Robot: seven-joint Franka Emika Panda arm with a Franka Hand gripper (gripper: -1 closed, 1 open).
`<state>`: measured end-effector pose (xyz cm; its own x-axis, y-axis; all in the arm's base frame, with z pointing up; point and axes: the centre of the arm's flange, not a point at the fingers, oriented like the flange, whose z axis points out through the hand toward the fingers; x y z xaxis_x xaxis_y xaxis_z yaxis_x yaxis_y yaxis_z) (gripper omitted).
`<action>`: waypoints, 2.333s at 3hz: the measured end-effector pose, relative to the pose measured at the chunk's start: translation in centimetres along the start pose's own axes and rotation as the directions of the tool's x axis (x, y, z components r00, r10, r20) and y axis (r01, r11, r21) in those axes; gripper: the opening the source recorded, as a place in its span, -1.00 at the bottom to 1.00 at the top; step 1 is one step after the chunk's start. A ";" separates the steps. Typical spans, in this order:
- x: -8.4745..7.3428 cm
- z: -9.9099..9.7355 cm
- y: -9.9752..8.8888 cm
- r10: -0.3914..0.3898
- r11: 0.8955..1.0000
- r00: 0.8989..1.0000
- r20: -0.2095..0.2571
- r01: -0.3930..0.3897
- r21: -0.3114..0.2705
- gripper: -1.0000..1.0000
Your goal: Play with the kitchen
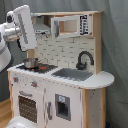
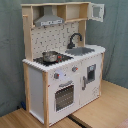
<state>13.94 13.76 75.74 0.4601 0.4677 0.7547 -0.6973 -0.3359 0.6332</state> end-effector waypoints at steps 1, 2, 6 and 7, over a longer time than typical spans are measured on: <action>0.4 1.4 -1.0 0.023 1.000 1.000 -0.017 -0.023 0.012 -1.00; 0.6 2.9 -2.7 0.045 0.999 0.999 -0.028 -0.044 0.032 -1.00; 1.8 10.2 -8.5 0.077 0.979 0.995 -0.064 -0.063 0.195 -1.00; 3.0 10.0 -11.8 0.054 0.963 0.994 -0.098 -0.026 0.267 -1.00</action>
<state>29.08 10.96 72.25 0.3653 0.5268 0.7675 -0.5375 -0.5538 0.6360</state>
